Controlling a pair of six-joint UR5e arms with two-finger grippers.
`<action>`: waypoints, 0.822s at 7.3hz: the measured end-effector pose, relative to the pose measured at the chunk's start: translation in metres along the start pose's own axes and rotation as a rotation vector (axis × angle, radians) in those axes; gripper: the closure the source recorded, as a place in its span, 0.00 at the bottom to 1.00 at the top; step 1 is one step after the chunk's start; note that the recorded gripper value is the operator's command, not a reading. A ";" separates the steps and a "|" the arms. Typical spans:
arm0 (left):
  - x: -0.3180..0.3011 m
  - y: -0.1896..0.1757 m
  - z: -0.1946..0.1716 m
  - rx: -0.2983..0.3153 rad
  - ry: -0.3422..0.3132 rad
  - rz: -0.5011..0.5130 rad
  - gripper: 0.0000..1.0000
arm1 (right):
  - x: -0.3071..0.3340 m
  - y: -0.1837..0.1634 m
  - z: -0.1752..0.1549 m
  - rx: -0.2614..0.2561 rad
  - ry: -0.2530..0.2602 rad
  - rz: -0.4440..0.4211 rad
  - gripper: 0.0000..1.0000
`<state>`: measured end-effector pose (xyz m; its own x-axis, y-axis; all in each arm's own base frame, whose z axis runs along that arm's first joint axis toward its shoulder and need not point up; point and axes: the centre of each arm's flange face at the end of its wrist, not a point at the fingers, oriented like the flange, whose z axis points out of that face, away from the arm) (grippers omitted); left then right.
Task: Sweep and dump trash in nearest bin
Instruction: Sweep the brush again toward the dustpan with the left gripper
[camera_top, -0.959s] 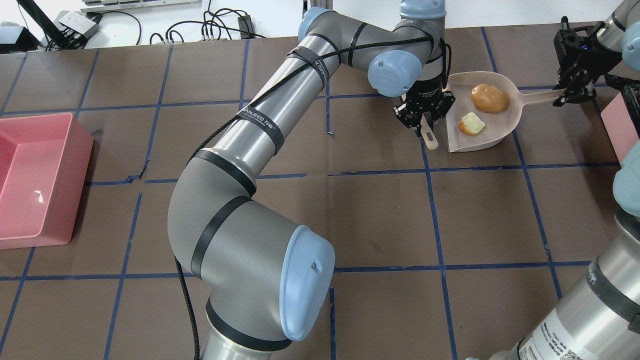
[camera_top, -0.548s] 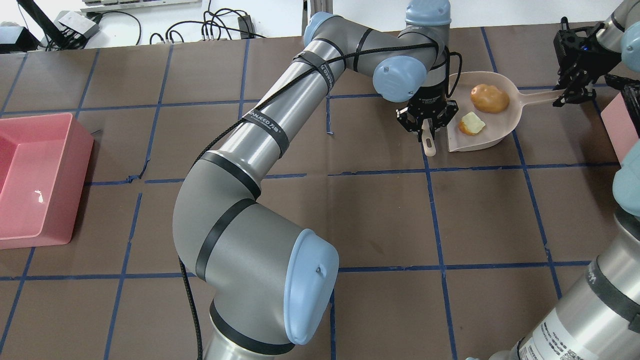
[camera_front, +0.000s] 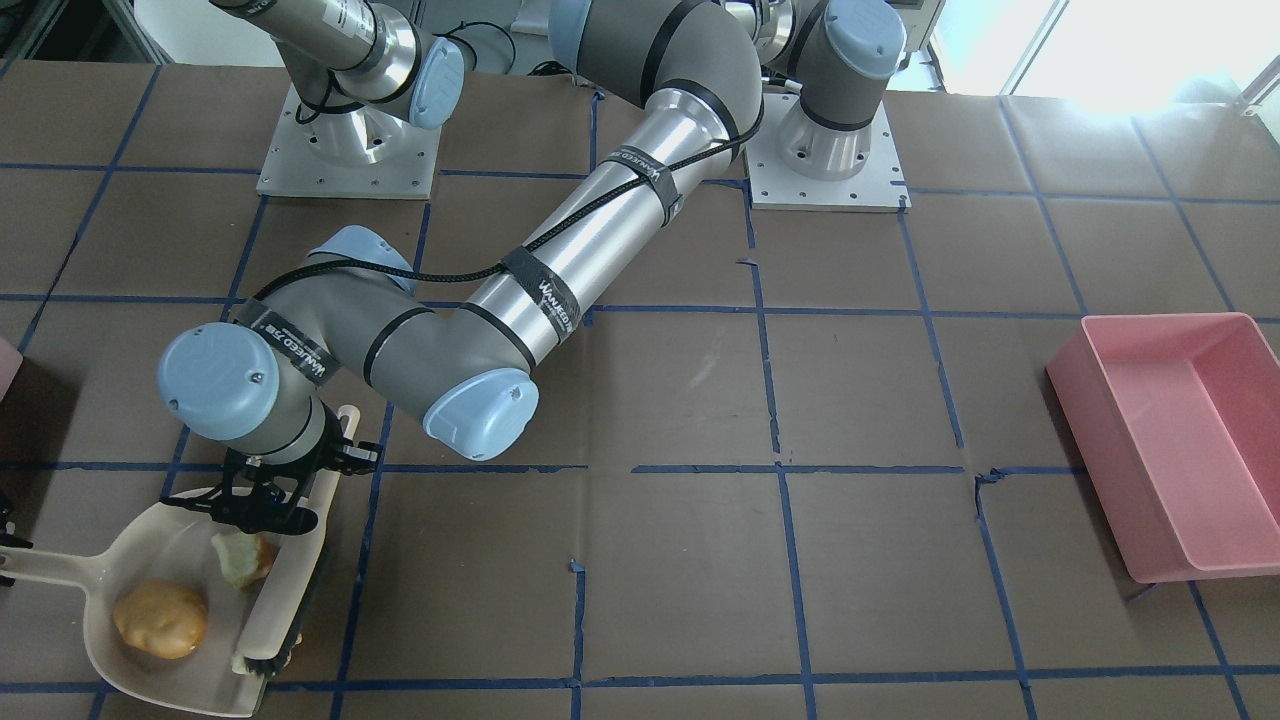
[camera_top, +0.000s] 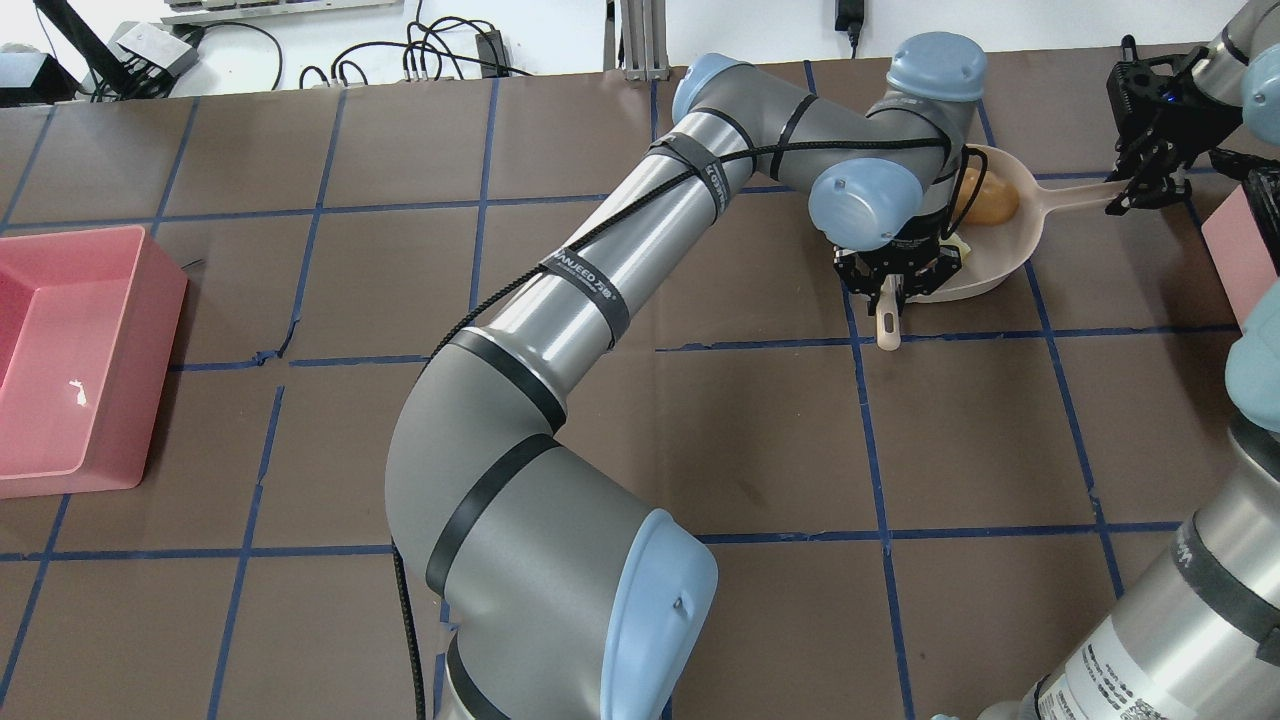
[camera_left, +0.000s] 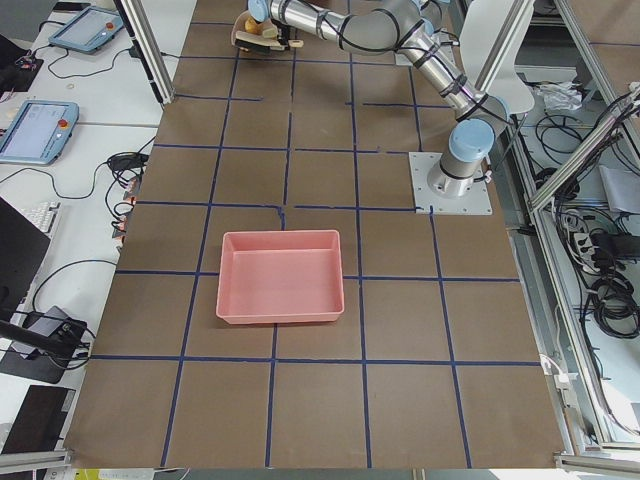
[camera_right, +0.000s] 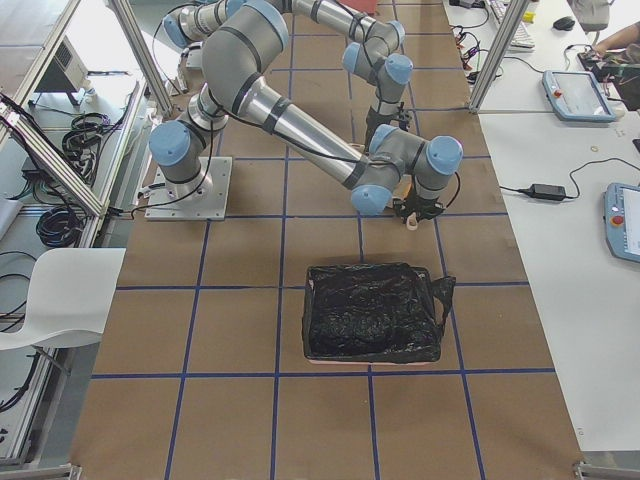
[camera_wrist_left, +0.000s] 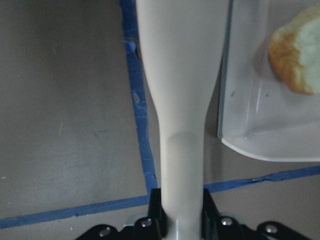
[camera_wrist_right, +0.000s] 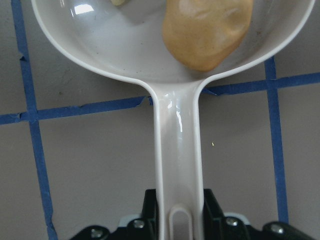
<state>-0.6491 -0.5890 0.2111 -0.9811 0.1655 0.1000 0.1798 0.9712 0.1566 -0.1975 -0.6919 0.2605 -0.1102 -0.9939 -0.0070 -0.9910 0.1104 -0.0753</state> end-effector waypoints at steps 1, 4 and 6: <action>0.020 0.016 0.002 0.011 -0.016 0.058 1.00 | 0.000 0.000 0.000 0.000 0.000 0.000 1.00; 0.059 0.052 -0.008 0.063 -0.057 0.175 0.99 | 0.000 0.000 -0.001 -0.001 0.001 0.000 1.00; 0.064 0.069 -0.045 0.090 -0.057 0.191 0.99 | 0.000 0.000 -0.001 -0.001 0.001 0.000 1.00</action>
<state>-0.6965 -0.5187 0.2728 -0.9326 0.3552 0.0634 0.3585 0.9321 0.0518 -0.1975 -0.6918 0.2619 -0.1102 -0.9939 -0.0058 -0.9911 0.1103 -0.0747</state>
